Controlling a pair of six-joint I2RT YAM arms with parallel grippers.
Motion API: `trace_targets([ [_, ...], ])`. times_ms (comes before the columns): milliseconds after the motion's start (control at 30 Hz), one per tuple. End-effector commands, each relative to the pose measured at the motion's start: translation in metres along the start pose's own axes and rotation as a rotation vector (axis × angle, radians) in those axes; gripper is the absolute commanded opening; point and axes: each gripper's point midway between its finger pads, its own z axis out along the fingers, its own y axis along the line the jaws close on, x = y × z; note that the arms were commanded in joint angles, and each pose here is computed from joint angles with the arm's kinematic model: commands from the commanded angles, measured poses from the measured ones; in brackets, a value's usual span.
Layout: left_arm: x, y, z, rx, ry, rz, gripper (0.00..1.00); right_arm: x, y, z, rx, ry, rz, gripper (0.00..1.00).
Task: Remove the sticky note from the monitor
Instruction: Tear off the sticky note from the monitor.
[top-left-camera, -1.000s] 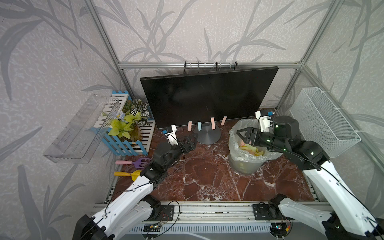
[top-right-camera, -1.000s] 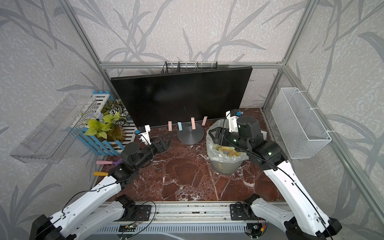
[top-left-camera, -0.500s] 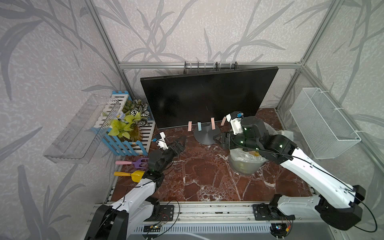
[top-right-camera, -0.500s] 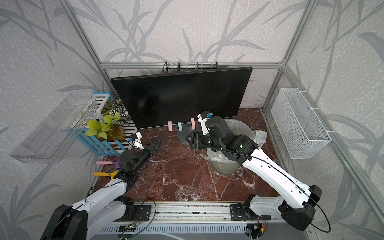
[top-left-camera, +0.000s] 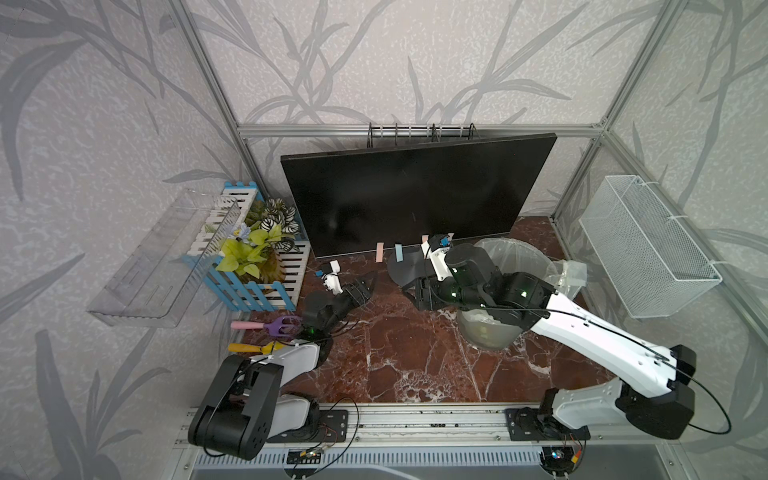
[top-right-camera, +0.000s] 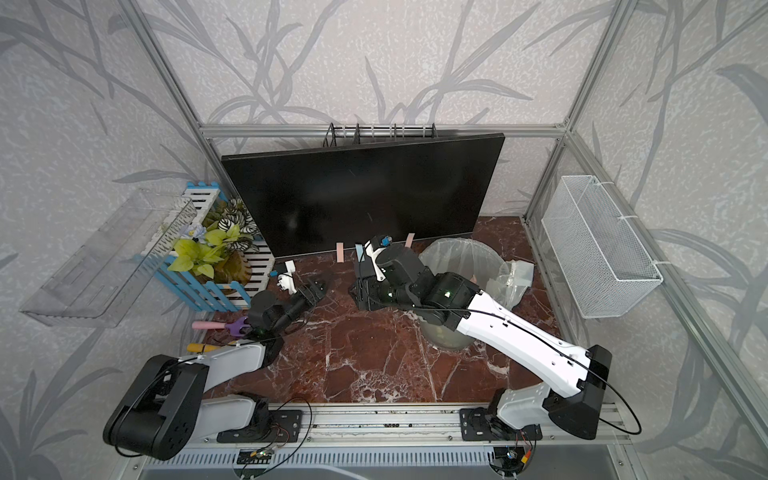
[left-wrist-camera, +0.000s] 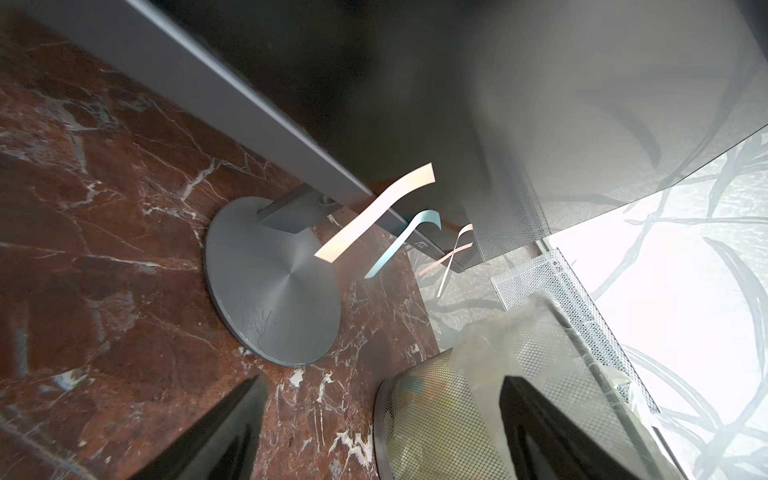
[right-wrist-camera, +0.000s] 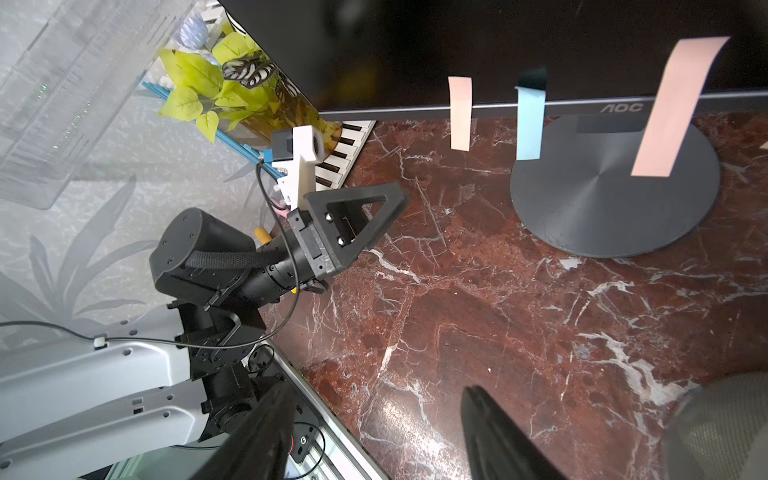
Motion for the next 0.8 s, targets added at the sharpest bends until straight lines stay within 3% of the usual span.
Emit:
trace_targets([
  [0, -0.012, -0.020, 0.009, 0.090, -0.018, 0.076, 0.91, -0.017, 0.012, -0.006, -0.019, -0.061, -0.021, 0.68],
  [767, -0.019, -0.003, 0.052, 0.121, -0.006, 0.117, 0.80, -0.010, -0.001, -0.009, 0.037, -0.061, -0.017, 0.68],
])
